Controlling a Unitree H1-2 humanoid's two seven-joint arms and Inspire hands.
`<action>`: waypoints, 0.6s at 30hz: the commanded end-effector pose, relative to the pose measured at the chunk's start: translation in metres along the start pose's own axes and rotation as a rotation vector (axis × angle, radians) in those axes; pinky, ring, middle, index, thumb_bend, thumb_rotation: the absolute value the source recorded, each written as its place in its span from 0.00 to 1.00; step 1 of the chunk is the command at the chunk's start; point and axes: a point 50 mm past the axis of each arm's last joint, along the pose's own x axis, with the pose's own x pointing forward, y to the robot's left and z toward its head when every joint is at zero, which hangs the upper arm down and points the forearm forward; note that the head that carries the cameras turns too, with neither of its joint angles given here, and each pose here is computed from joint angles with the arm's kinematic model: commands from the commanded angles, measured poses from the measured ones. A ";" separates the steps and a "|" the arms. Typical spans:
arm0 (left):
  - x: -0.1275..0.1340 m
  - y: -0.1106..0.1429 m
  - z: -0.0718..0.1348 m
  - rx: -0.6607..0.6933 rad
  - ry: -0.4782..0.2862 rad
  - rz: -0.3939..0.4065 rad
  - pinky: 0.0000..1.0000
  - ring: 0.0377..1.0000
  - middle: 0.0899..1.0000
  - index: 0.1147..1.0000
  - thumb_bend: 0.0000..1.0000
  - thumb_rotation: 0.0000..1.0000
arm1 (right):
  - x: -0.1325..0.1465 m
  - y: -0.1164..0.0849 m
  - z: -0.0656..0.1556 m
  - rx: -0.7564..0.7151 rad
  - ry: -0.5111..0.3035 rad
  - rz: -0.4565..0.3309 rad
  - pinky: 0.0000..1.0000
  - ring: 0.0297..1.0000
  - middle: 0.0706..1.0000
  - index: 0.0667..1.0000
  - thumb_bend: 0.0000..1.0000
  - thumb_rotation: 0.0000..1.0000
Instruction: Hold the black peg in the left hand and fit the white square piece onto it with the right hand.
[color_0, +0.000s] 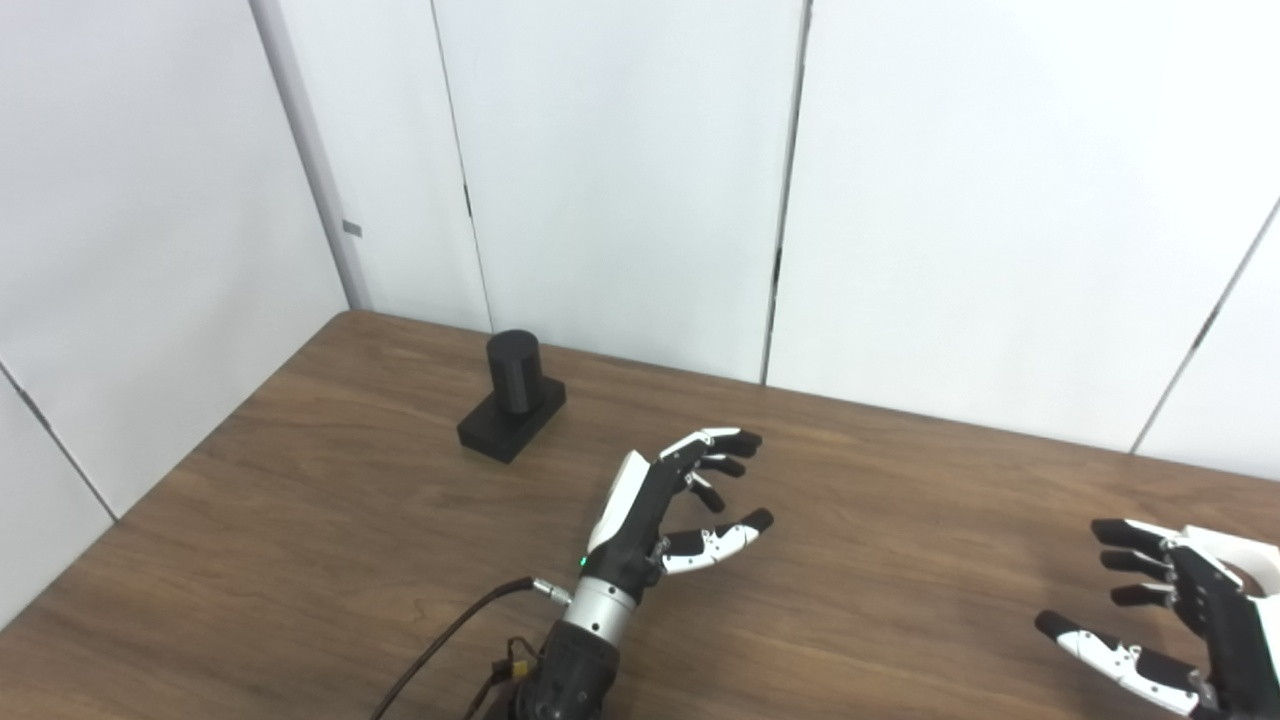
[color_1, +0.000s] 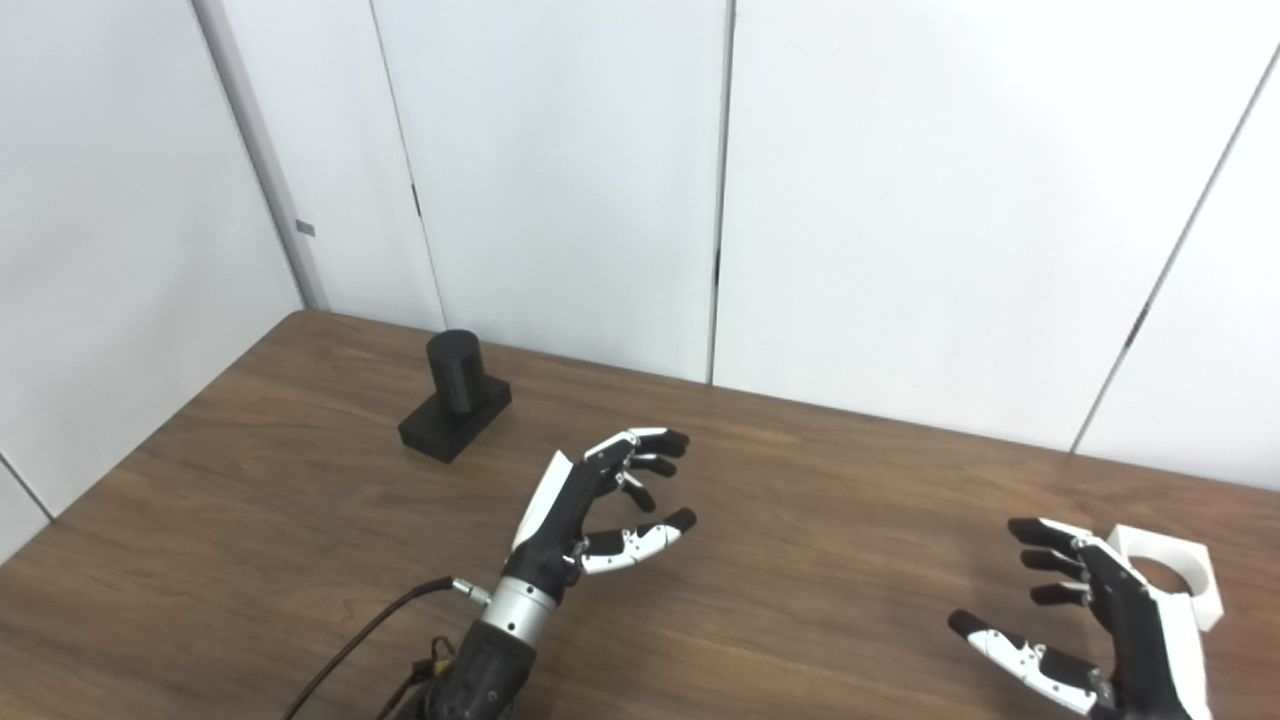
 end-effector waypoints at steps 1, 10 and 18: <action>0.006 0.007 0.009 0.079 -0.016 0.030 0.47 0.64 0.69 0.67 0.73 0.12 | 0.009 -0.010 0.015 -0.001 -0.071 -0.033 0.55 0.68 0.70 0.65 0.60 0.00; 0.024 0.055 0.025 0.244 0.032 0.088 0.54 0.65 0.68 0.63 0.81 0.17 | 0.010 -0.013 0.016 -0.003 -0.090 -0.033 0.53 0.65 0.68 0.62 0.60 0.00; 0.030 0.083 0.029 0.325 0.044 0.200 0.56 0.72 0.74 0.67 0.83 0.18 | 0.011 -0.013 0.018 -0.002 -0.090 -0.038 0.52 0.65 0.68 0.63 0.59 0.00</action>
